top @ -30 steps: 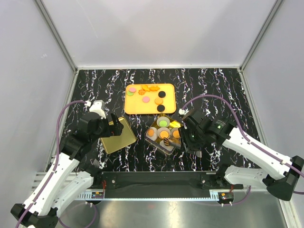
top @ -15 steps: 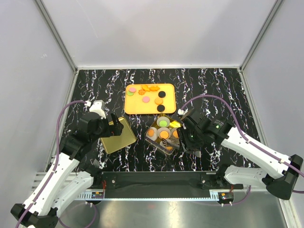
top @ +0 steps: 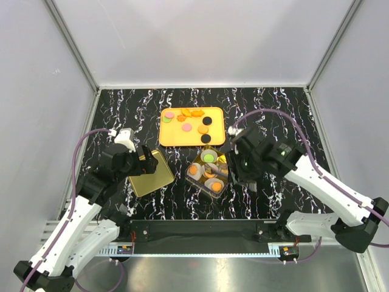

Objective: Pack the cookies

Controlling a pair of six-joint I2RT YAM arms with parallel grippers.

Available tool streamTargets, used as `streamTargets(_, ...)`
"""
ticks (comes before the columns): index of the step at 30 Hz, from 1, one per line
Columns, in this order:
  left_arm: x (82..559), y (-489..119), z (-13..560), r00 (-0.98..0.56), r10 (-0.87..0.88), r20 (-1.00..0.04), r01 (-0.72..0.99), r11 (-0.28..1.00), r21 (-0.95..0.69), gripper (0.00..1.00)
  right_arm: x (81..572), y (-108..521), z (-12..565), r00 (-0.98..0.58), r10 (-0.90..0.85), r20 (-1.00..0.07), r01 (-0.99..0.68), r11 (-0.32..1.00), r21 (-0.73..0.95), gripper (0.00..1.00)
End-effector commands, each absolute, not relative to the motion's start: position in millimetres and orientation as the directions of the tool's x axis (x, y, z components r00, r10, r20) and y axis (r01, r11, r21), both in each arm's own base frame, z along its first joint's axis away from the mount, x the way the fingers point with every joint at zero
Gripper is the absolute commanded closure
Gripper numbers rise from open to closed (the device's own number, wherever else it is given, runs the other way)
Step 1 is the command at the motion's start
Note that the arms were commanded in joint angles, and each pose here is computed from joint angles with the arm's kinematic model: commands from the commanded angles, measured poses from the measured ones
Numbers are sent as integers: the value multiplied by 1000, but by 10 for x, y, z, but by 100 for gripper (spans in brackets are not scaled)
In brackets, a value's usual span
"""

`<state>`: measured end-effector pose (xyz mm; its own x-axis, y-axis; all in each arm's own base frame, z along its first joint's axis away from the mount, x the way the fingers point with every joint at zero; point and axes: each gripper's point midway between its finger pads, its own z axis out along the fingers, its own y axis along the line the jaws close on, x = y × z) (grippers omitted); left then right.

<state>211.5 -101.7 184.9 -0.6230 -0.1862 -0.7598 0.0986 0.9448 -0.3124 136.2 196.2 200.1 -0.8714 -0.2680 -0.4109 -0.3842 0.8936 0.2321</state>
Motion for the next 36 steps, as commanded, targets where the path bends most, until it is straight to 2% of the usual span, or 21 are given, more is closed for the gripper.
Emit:
streamTargets(1,2175,-1071,1918,-599,-198,-776,118,937,-330,1,1910,1845,2351,-831,-179,-526,-334,918,216,44)
streamTargets(4,2169,-1097,1898,-608,-191,-771,129,934,-333,1,2328,1747,2423,-828,-91,-554,-288,916,279,44)
streamTargets(10,2159,-1132,1907,-611,-185,-769,148,928,-341,1,3364,1226,2324,-760,177,-625,-36,949,313,44)
streamTargets(16,2147,-1120,1964,-592,-197,-782,152,925,-348,1,4176,913,1907,-696,281,-661,77,944,321,43)
streamTargets(19,2139,-1094,1986,-581,-204,-788,144,927,-347,1,4420,823,1646,-699,295,-652,114,945,306,43)
streamTargets(26,2138,-1093,1999,-577,-206,-790,146,926,-348,1,4767,620,1133,-714,266,-648,180,964,198,39)
streamTargets(36,2170,-1097,1917,-602,-194,-774,130,933,-335,1,4749,647,665,-793,263,-550,199,964,173,29)
